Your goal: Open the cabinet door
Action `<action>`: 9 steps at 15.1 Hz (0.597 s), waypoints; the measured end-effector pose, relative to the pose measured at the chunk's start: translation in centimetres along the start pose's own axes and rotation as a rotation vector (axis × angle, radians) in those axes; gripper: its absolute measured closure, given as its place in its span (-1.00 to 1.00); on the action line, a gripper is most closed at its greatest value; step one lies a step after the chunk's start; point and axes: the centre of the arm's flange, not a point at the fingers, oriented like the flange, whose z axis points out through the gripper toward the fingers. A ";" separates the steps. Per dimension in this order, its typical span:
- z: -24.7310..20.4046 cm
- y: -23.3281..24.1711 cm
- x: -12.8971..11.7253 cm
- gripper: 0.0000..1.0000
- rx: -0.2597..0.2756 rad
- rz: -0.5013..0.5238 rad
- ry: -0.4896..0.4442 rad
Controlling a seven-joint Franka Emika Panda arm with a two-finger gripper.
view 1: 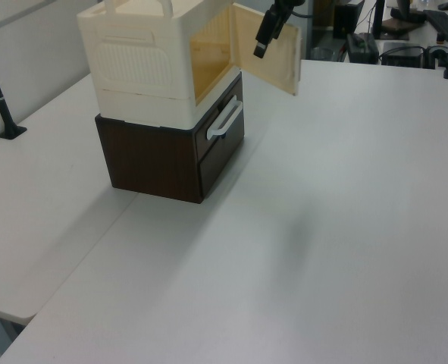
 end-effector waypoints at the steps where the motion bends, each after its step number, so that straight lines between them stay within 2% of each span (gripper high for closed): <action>1: 0.2 0.6 -0.1 -1.00 -0.007 -0.010 -0.019; 5: 0.6 1.2 -0.8 -1.00 -0.022 -0.021 -0.083; 9: 1.6 1.7 -2.2 -1.00 -0.044 -0.032 -0.198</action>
